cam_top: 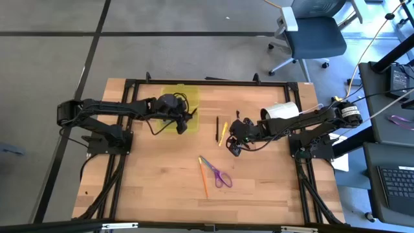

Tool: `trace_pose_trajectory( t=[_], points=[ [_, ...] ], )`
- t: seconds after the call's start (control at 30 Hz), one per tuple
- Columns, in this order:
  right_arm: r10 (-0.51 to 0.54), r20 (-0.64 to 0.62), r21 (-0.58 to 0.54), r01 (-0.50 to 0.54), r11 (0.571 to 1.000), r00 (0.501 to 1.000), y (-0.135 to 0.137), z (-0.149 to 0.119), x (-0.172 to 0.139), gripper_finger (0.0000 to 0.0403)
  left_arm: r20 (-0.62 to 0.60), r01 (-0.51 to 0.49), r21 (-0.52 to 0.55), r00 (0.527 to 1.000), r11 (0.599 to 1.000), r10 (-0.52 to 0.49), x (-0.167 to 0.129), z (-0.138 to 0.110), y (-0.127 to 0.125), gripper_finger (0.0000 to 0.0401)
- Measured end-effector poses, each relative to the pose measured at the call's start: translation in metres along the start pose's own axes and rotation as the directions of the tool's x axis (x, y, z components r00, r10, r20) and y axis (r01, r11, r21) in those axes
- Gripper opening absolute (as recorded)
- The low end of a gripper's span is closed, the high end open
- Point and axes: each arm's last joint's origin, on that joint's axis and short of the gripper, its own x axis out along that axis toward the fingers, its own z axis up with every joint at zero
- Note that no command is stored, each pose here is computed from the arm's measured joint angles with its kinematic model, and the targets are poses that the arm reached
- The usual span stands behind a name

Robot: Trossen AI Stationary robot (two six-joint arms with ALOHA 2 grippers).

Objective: Pick & place school supplies into a supply box
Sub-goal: Put the black pen into the yellow supply box

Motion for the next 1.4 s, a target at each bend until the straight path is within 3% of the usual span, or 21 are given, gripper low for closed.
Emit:
trace_pose_trajectory(
  t=[0.2,0.37,0.6,0.87,1.1,1.4],
  points=[
    [-0.014,-0.024,-0.002,0.014,1.000,1.000,-0.001,-0.002,0.000,0.0187,-0.197,-0.082,0.028,0.977,0.996,0.086,-0.002,-0.017,0.023,0.0018],
    [-0.038,-0.063,-0.011,0.037,0.999,0.997,-0.004,-0.006,0.000,0.0187,-0.285,-0.094,0.051,0.953,0.994,0.105,-0.005,-0.025,0.032,0.0018],
    [-0.042,-0.067,-0.012,0.041,0.999,0.997,-0.004,-0.006,0.000,0.0187,-0.401,-0.061,0.117,0.910,0.991,0.103,-0.003,-0.006,0.033,0.0018],
    [-0.072,-0.112,0.013,0.074,0.997,0.991,-0.007,-0.011,-0.001,0.0187,-0.622,0.009,0.178,0.776,0.984,0.105,0.038,0.008,0.036,0.0018],
    [-0.124,-0.214,0.038,0.136,0.990,0.969,-0.013,-0.020,-0.003,0.0187,-0.679,0.062,0.198,0.729,0.978,0.091,0.067,0.006,0.037,0.0022],
    [-0.190,-0.304,0.078,0.223,0.972,0.934,-0.020,-0.029,-0.006,0.0187,-0.732,0.076,0.192,0.675,0.978,0.091,0.072,-0.001,0.038,0.0029]
  ],
)
